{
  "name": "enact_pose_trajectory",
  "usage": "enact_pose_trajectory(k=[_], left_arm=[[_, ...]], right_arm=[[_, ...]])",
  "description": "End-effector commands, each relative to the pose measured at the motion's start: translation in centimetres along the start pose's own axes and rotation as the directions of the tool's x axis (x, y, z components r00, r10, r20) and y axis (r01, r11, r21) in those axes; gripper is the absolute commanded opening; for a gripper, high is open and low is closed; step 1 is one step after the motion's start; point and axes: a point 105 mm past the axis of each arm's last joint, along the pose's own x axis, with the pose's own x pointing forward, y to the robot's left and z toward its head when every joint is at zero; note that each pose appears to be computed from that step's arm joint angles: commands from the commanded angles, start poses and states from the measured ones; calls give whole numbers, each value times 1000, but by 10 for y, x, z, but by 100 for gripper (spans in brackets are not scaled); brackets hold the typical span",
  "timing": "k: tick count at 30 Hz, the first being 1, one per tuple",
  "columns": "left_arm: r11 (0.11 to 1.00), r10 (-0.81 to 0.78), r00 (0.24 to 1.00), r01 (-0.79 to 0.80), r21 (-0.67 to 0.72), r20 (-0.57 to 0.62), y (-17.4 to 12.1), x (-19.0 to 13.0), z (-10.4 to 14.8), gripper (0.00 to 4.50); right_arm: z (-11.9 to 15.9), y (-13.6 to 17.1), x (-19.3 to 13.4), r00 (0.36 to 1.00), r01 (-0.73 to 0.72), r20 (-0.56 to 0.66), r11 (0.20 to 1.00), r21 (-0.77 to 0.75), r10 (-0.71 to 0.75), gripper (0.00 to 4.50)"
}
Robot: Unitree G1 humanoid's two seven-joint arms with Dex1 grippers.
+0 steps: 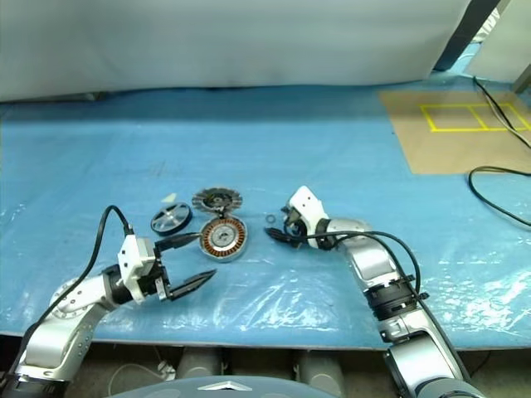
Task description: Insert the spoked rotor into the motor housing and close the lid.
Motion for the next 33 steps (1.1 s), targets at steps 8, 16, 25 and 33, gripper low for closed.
enact_pose_trajectory(k=[8,16,25,33], left_arm=[[998,56,998,-56,15,21,8,-6,6,450],[998,55,998,-56,5,12,6,-6,4,450],[999,46,999,-46,5,12,10,-2,4,450],[999,44,999,-44,7,9,12,-1,4,450]], right_arm=[[-2,-5,17,999,11,-34,997,-76,-13,391],[-12,-12,0,998,5,-63,998,-55,-9,335],[-17,-5,7,998,2,-67,998,-61,-6,335],[-30,1,5,995,-17,-101,997,-75,9,216]])
